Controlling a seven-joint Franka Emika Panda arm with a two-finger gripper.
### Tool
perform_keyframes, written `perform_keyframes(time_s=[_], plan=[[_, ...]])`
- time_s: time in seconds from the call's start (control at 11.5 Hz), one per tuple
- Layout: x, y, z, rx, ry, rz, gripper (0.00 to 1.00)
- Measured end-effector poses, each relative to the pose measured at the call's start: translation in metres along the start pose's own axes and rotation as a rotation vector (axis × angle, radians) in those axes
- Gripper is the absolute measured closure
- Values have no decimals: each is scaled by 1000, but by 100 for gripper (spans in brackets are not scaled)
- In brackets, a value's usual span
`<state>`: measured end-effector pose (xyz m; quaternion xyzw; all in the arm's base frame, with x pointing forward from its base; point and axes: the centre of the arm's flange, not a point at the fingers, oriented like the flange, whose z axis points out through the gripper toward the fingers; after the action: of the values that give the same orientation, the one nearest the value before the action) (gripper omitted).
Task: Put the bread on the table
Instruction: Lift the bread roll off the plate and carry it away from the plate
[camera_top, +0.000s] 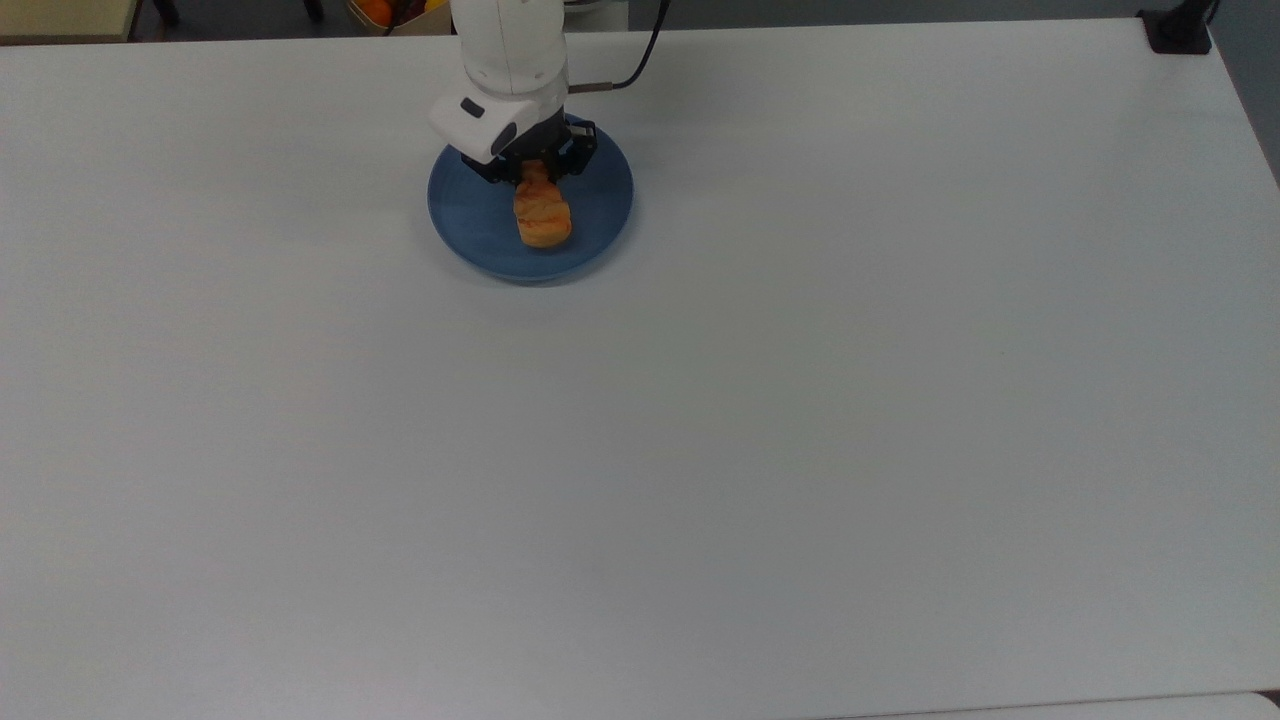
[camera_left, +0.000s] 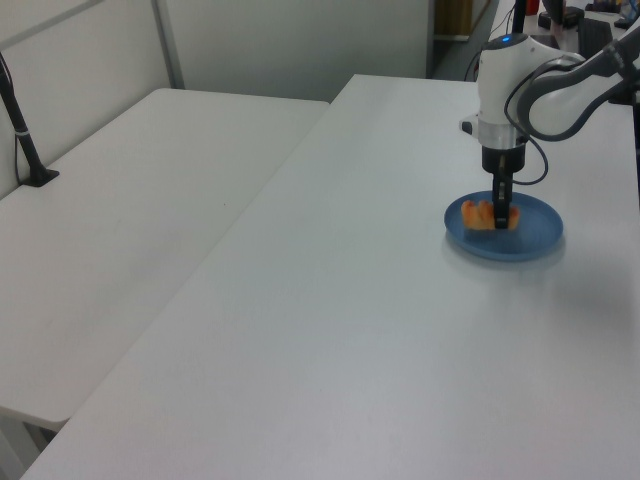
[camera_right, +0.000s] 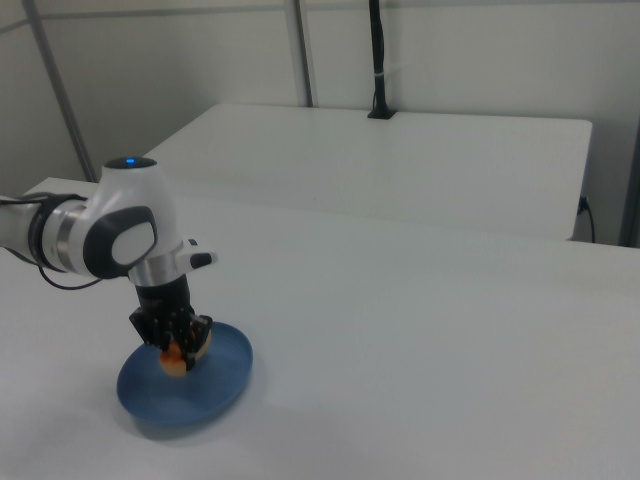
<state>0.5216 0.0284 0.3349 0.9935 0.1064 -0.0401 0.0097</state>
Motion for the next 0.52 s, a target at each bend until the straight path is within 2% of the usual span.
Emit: perform_keyframes(time_s=[0.26,0.52], plan=[[-2,-3,-47,2,-17,-7,66],[15,-28,-102,-5,-3,-54,65]])
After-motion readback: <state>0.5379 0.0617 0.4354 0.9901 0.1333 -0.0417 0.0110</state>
